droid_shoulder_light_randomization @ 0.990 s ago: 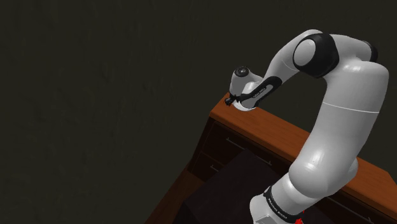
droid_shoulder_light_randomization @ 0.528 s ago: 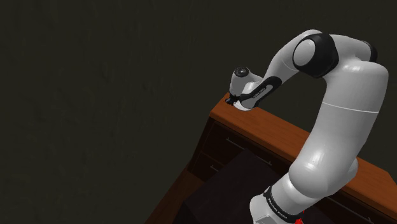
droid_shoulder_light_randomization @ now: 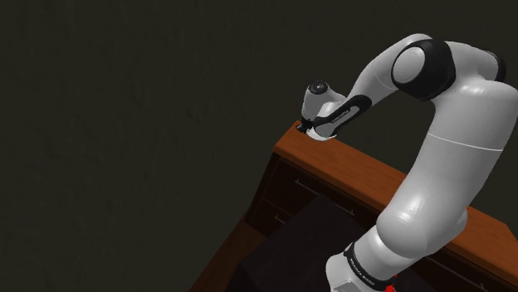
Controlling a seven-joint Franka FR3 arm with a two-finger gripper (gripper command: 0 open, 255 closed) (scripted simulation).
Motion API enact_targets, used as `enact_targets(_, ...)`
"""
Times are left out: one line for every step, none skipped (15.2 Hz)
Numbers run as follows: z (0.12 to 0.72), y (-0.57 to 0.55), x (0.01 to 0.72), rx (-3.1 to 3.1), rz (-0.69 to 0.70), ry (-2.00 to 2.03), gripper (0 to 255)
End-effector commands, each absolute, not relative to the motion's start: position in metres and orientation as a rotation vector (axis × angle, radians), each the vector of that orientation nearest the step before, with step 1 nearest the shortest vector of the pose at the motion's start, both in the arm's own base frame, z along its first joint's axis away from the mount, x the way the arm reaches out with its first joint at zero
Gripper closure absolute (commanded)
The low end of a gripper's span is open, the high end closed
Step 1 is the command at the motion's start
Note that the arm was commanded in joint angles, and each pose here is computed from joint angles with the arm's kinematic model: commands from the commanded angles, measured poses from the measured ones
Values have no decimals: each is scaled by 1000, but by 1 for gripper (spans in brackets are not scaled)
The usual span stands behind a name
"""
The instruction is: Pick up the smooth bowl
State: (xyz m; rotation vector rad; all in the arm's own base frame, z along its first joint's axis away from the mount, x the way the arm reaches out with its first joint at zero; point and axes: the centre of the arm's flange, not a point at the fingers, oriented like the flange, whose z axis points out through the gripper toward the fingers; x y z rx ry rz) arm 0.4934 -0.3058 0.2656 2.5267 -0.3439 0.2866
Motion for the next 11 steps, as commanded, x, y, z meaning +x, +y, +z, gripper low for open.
enact_targets(276,-306,493,2527,287,-344,255)
enact_targets(281,-306,493,2527,287,-344,255)
enact_targets(287,-306,493,2527,287,-344,255)
enact_targets(292,-306,493,2527,287,-344,255)
enact_targets(297,-306,493,2527,287,-344,255)
enact_targets(302,-306,493,2527,287,-344,255)
enact_targets(308,-306,493,2527,287,-344,255)
enact_targets(313,-306,493,2527,287,-344,255)
enact_targets(318,-306,493,2527,287,-344,255)
enact_targets(319,-306,493,2527,287,-344,255)
enact_targets(319,-306,493,2527,287,-344,255)
